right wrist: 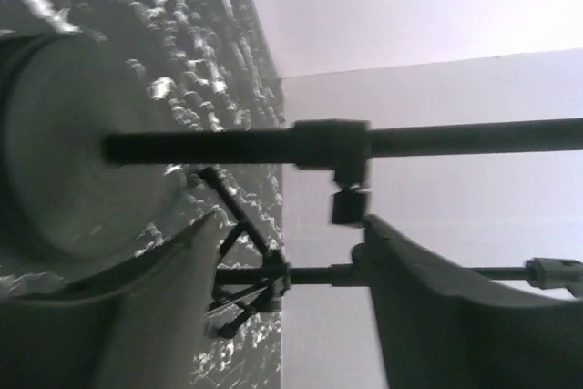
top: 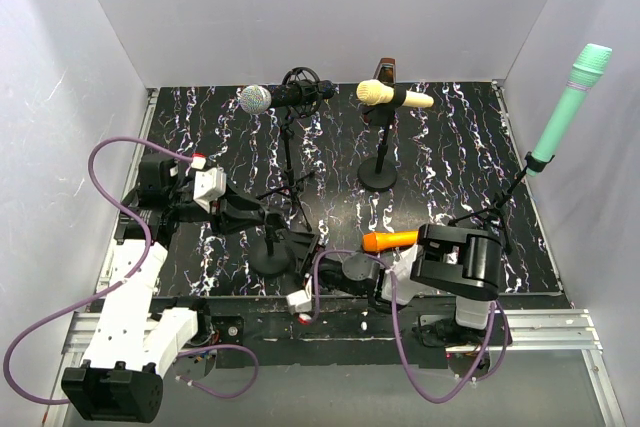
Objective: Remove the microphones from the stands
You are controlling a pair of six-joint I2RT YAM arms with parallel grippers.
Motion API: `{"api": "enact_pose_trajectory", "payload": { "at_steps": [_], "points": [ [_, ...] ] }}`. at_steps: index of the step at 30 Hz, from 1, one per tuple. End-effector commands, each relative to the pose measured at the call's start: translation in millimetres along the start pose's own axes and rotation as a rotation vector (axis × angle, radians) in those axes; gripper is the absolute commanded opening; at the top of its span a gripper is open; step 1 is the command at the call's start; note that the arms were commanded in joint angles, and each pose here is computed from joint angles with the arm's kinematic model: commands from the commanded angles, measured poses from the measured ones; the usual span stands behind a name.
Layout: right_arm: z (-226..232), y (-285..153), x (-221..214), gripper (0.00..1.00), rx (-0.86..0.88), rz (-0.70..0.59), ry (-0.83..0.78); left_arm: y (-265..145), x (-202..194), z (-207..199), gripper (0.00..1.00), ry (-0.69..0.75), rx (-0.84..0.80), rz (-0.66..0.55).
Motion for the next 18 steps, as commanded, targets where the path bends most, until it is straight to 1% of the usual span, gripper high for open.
{"api": "enact_pose_trajectory", "payload": {
  "at_steps": [1, 3, 5, 6, 7, 8, 9, 10, 11, 12, 13, 15, 16, 18],
  "points": [
    [-30.3, -25.5, -1.3, 0.79, -0.158, 0.036, 0.041, 0.5, -0.5, -8.3, 0.00, -0.041, -0.010, 0.001],
    [-36.2, -31.9, -2.8, 0.82, -0.139, 0.053, 0.117, 0.4, 0.8, -8.7, 0.00, -0.038, -0.011, -0.001],
    [-39.8, -38.7, -0.9, 0.83, -0.095, 0.055, 0.287, 0.3, 1.8, -9.4, 0.00, -0.034, -0.012, -0.002],
    [-35.1, -42.6, -2.2, 0.83, -0.018, 0.080, 0.370, 0.4, 1.3, -9.3, 0.00, -0.034, -0.012, -0.002],
    [-30.8, -46.6, -1.3, 0.82, 0.053, 0.090, 0.495, 0.5, 1.5, -9.8, 0.00, -0.031, -0.014, -0.002],
    [-40.2, -49.7, -2.6, 0.82, 0.075, 0.090, 0.616, 0.3, 1.4, -9.5, 0.00, -0.032, -0.011, -0.001],
    [-41.4, -52.0, -4.4, 0.81, 0.127, 0.125, 0.741, 0.2, 1.0, -9.7, 0.00, -0.034, -0.010, 0.000],
    [-37.3, -53.4, -6.2, 0.79, 0.206, 0.162, 0.858, 0.0, 0.4, -9.4, 0.00, -0.037, -0.007, 0.001],
    [-33.0, -56.7, -7.8, 0.77, 0.336, 0.192, 0.992, 0.1, -0.6, -9.5, 0.00, -0.042, -0.007, 0.001],
    [-32.1, -60.3, -3.3, 0.73, 0.456, 0.183, 1.154, 0.4, -1.0, -9.2, 0.00, -0.045, -0.009, 0.002],
    [-43.1, -55.6, -5.8, 0.72, 0.492, 0.169, 1.300, 0.2, -1.9, -7.8, 0.00, -0.048, -0.006, 0.002],
    [-49.4, -53.7, -4.4, 0.71, 0.624, 0.137, 1.573, -0.1, -2.8, -5.9, 0.00, -0.051, -0.002, 0.003],
    [-50.1, -51.5, -4.0, 0.70, 0.685, 0.152, 1.675, -0.4, -2.2, -5.5, 0.00, -0.048, -0.001, 0.003],
    [-48.1, -45.5, -5.7, 0.66, 0.781, 0.156, 1.807, -1.1, -1.6, -3.7, 0.00, -0.049, 0.004, 0.001]
  ]
}}
Point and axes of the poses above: each gripper's point midway between its finger pads, its own y axis out along the fingers, its own z axis along the line the jaws close on, x = y × z, the point moved 5 cm from there along -y, back along the fingers, and after that the axes turned 3 degrees about -y, right-handed, at the moved point
